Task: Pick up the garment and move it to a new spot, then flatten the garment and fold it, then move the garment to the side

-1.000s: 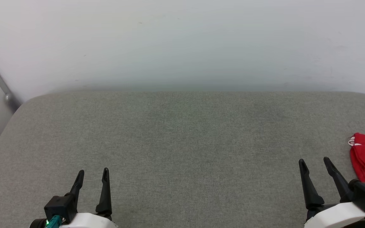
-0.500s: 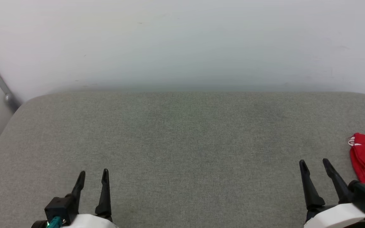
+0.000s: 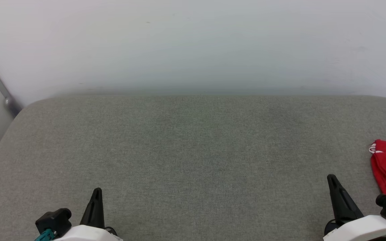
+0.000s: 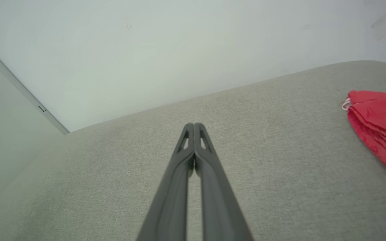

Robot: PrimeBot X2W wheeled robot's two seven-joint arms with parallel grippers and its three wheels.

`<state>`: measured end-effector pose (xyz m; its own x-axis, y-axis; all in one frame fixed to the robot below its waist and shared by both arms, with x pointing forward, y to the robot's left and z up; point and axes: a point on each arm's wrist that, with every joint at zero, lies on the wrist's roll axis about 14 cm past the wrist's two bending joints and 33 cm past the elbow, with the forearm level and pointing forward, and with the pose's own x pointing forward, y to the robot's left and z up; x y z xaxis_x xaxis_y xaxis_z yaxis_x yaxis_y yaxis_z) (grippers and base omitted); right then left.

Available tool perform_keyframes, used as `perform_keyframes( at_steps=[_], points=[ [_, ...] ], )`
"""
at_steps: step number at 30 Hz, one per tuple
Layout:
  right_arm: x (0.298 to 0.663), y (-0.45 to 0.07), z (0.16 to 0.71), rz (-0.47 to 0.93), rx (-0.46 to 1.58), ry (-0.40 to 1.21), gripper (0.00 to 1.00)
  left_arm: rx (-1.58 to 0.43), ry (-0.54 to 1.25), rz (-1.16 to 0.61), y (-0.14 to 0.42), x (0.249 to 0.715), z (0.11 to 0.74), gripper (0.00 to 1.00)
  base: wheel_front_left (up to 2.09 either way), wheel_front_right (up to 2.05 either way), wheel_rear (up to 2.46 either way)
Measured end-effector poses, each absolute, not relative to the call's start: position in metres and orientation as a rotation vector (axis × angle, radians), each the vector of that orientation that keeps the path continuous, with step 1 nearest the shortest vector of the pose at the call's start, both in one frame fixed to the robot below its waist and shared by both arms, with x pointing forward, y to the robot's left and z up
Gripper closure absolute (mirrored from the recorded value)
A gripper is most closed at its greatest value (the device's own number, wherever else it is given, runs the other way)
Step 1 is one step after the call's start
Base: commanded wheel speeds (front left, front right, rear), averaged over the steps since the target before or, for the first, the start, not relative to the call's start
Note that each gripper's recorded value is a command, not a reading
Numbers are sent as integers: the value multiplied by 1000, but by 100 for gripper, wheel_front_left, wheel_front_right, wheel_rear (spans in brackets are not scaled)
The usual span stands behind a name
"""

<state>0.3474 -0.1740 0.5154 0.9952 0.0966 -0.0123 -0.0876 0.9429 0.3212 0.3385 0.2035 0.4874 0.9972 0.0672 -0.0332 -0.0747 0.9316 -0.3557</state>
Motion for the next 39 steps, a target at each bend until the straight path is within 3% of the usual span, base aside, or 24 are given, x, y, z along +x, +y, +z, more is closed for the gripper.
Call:
perform_keyframes(
  at_steps=[39],
  points=[
    [366,-185,511,47,904,41,100,-930,68,97,206,360,487,100,0,0,0]
  ],
)
